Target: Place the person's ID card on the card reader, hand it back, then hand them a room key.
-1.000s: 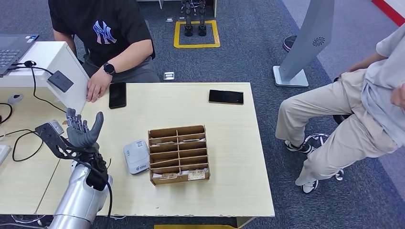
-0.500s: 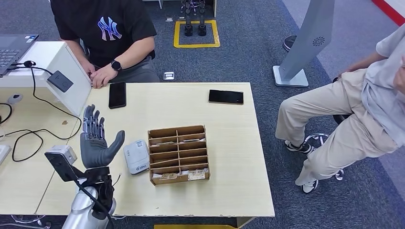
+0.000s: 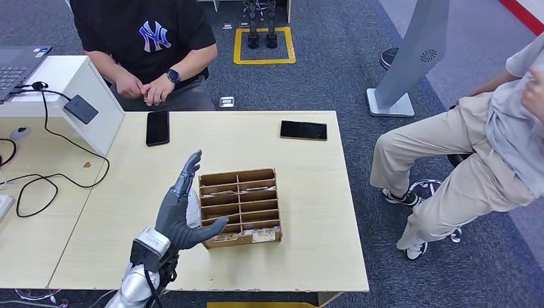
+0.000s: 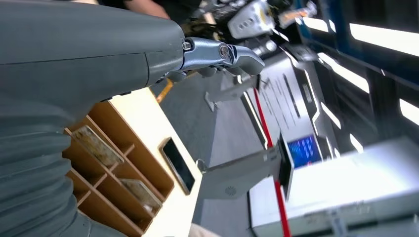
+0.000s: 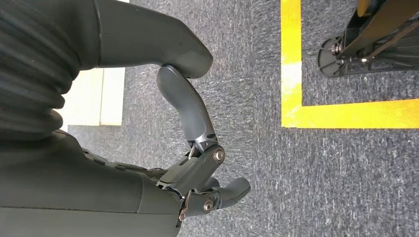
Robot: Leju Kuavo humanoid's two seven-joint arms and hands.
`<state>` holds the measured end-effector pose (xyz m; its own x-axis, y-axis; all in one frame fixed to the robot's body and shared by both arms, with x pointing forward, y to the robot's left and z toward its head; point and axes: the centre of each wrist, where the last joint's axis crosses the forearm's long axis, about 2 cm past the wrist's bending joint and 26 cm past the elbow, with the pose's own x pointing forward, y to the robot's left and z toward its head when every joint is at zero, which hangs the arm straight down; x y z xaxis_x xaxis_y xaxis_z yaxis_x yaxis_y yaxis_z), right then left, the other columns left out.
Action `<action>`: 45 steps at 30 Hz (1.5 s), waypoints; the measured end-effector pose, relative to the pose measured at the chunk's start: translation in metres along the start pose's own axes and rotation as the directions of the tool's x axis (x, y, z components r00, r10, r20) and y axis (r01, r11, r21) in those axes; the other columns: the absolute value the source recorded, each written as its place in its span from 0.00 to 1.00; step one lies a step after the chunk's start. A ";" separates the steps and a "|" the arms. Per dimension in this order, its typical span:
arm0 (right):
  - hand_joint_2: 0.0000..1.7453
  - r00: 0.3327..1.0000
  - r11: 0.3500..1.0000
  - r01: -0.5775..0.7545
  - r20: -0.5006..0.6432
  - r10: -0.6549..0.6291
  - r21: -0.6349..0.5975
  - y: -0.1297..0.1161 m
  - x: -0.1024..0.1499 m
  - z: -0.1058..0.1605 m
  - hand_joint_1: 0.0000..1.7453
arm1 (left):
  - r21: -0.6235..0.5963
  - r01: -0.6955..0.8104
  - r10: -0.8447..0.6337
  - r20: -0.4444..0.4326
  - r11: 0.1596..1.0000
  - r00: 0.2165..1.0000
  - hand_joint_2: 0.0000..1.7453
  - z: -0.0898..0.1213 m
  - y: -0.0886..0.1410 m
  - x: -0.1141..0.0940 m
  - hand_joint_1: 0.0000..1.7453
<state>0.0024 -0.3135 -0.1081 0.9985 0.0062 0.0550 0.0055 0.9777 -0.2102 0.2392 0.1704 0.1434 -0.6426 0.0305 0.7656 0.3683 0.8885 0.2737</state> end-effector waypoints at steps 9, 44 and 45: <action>1.00 1.000 1.000 -0.001 0.002 0.001 0.009 0.000 0.001 -0.001 0.00 | -0.226 0.317 -0.296 0.121 0.921 0.947 1.00 -0.005 -0.016 0.002 0.00; 1.00 1.000 1.000 -0.003 -0.003 0.003 0.025 0.000 0.000 -0.003 0.00 | -0.399 0.706 -0.695 0.202 0.585 0.690 1.00 0.007 -0.031 -0.024 0.00; 1.00 1.000 1.000 -0.003 -0.004 0.003 0.025 0.000 0.000 -0.003 0.00 | -0.401 0.708 -0.696 0.204 0.582 0.688 1.00 0.007 -0.031 -0.024 0.00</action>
<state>0.0026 -0.3142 -0.1112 0.9987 0.0083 0.0505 0.0012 0.9825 -0.1862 0.2384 0.1452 0.1120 -0.8356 -0.5044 0.2174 0.0290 0.3547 0.9345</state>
